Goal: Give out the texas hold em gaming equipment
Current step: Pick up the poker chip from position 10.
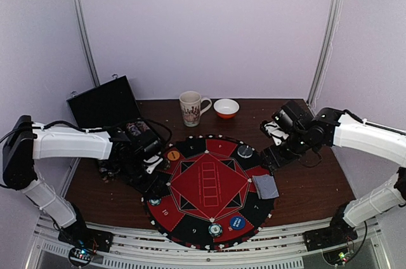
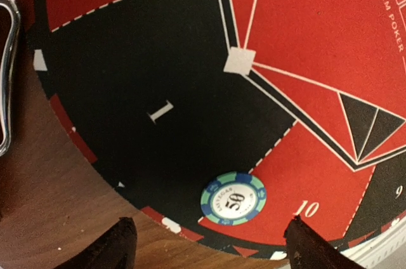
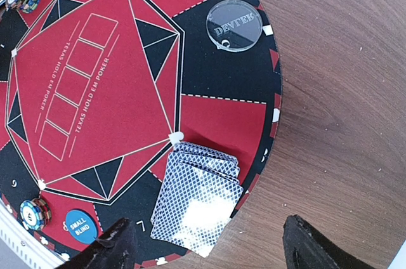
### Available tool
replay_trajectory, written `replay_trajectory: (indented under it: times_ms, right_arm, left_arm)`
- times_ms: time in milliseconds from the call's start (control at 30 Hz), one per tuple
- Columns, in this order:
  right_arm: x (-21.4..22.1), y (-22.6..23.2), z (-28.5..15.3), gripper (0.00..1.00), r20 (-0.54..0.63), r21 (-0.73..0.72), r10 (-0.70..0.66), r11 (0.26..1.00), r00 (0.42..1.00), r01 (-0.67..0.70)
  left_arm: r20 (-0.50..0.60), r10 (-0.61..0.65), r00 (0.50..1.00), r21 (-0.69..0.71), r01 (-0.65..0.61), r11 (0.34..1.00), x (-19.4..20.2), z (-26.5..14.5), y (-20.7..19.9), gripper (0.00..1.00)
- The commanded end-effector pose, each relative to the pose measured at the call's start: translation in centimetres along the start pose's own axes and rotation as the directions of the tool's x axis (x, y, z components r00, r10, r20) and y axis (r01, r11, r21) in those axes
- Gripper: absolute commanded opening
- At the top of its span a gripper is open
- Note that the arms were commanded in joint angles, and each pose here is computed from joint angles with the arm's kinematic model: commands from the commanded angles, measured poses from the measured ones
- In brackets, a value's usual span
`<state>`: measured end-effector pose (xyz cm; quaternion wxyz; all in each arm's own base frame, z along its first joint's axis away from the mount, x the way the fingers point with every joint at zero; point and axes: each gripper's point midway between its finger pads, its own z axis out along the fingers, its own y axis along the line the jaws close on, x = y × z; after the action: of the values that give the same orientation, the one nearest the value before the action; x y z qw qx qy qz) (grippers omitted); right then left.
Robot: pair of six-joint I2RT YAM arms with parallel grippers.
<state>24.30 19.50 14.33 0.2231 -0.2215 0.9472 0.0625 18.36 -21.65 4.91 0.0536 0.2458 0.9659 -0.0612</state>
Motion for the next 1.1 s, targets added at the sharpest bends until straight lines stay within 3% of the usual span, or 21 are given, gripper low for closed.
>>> replay_trajectory:
  times_ms: [0, 133, 367, 800, 1067]
  right_arm:
    - [-0.6, -0.1, -0.3, 0.82, 0.007, -0.002, -0.005, 1.000, 1.000, 0.005]
    - [-0.4, 0.1, -0.1, 0.82, -0.004, -0.007, -0.005, 1.000, 1.000, 0.005]
    - [-0.3, 0.1, 0.0, 0.82, -0.009, -0.012, -0.007, 1.000, 1.000, 0.007]
    - [-0.1, 0.6, 0.1, 0.82, -0.018, -0.037, -0.015, 0.999, 1.000, 0.015]
    - [-0.1, 0.6, 0.2, 0.81, -0.022, -0.040, -0.017, 0.999, 1.000, 0.016]
  left_arm:
    - [0.026, -0.016, 1.000, 0.022, 0.016, 1.000, -1.1, 2.1, -0.2, 0.81]
    - [0.004, -0.018, 1.000, 0.033, 0.017, 0.999, -0.6, 3.4, -0.3, 0.73]
    - [-0.037, 0.003, 0.999, 0.053, -0.001, 0.999, 0.3, 4.4, -1.0, 0.67]
    - [-0.097, 0.139, 0.986, 0.043, -0.135, 0.990, 2.2, 5.0, -4.2, 0.69]
    - [-0.101, 0.173, 0.980, 0.028, -0.171, 0.985, 2.0, 5.6, -4.7, 0.43]
